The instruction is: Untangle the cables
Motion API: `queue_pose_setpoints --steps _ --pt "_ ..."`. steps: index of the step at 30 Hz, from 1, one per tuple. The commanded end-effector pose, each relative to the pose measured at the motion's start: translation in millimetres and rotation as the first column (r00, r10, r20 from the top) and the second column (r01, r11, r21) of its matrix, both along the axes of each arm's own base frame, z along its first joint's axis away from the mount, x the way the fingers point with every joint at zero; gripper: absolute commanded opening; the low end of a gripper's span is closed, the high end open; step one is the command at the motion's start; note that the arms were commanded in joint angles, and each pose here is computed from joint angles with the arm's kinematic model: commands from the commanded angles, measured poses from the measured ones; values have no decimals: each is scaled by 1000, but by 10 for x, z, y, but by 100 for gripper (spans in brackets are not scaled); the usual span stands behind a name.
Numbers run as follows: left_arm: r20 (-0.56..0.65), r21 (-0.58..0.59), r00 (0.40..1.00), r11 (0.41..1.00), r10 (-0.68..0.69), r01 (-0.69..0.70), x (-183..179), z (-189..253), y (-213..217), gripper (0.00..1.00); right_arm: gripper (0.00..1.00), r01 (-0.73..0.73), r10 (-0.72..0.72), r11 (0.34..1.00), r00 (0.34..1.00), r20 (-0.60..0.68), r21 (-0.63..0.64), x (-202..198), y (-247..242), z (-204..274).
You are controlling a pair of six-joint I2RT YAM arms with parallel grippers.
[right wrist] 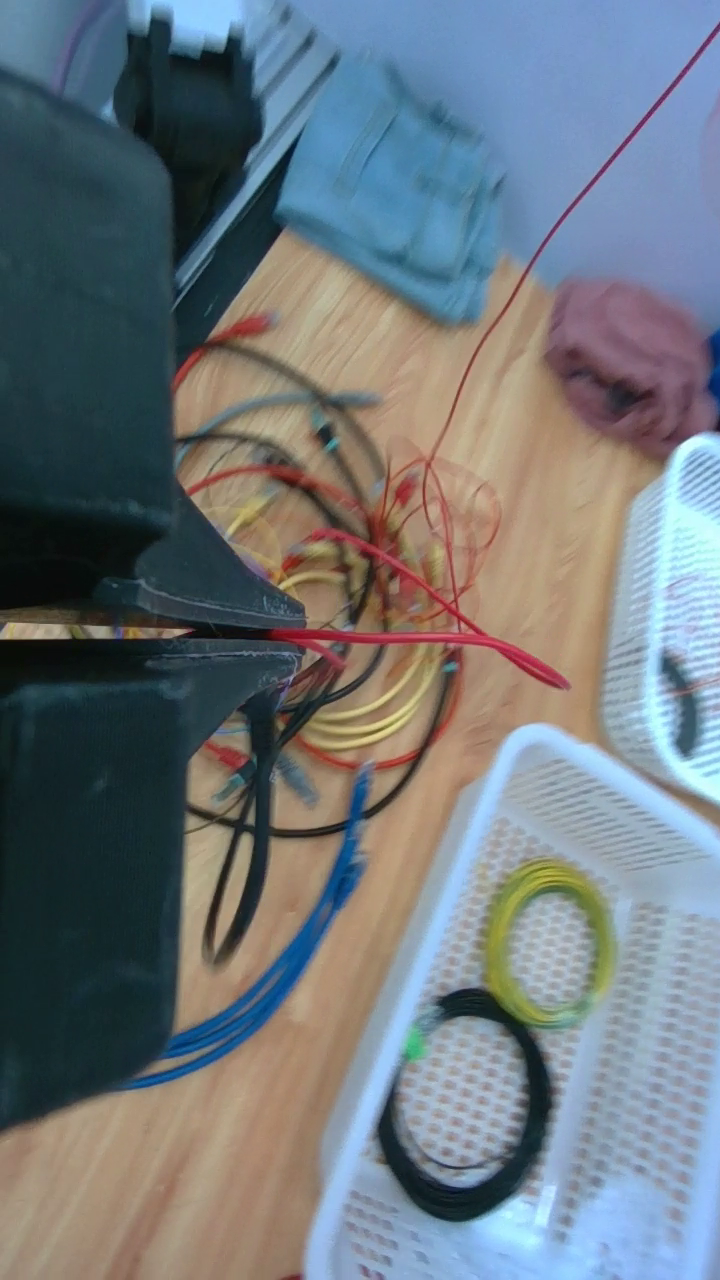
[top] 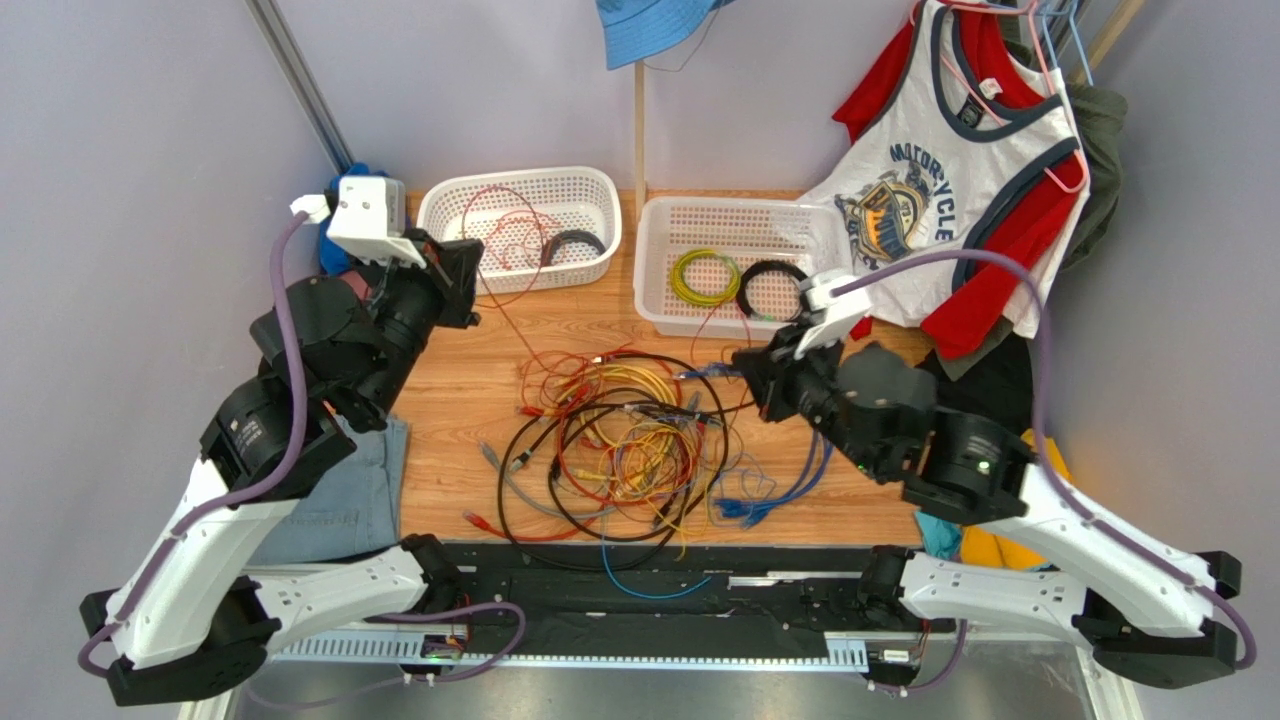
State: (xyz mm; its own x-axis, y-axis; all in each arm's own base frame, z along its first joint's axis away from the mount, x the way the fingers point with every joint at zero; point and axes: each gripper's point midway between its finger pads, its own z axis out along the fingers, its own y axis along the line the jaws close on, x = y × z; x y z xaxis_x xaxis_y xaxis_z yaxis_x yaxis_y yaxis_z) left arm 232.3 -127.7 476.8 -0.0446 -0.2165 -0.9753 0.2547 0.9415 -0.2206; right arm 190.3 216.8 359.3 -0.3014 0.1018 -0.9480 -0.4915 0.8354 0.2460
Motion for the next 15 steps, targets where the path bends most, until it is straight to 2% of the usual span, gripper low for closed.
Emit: queue_pose_setpoints --steps 1,4,5,7,8,11,15 --pt "105 -33 994 999 27 -24 -42 501 134 0 0 37 -45 996 994 -101 -81 0 -23 -671" --pt "116 -30 993 1000 2 1 -26 620 61 0 0 23 -39 993 990 -139 -112 -6 43 -939" --pt "115 -31 993 999 -9 12 -8 651 13 0 25 21 -42 990 987 -154 -138 0 65 -1014" --pt "108 -26 993 999 -39 42 2 649 -68 0 49 7 -28 990 988 -151 -141 4 102 -954" --pt "103 -23 994 999 -46 48 22 642 -106 0 64 1 -21 990 989 -146 -138 9 123 -910" --pt "96 -22 993 997 -66 69 38 633 -175 0 79 -42 33 996 994 -104 -85 -15 188 -669" --pt "96 -32 990 994 -102 105 31 662 -259 0 82 -164 165 986 986 -35 21 -94 449 -413"
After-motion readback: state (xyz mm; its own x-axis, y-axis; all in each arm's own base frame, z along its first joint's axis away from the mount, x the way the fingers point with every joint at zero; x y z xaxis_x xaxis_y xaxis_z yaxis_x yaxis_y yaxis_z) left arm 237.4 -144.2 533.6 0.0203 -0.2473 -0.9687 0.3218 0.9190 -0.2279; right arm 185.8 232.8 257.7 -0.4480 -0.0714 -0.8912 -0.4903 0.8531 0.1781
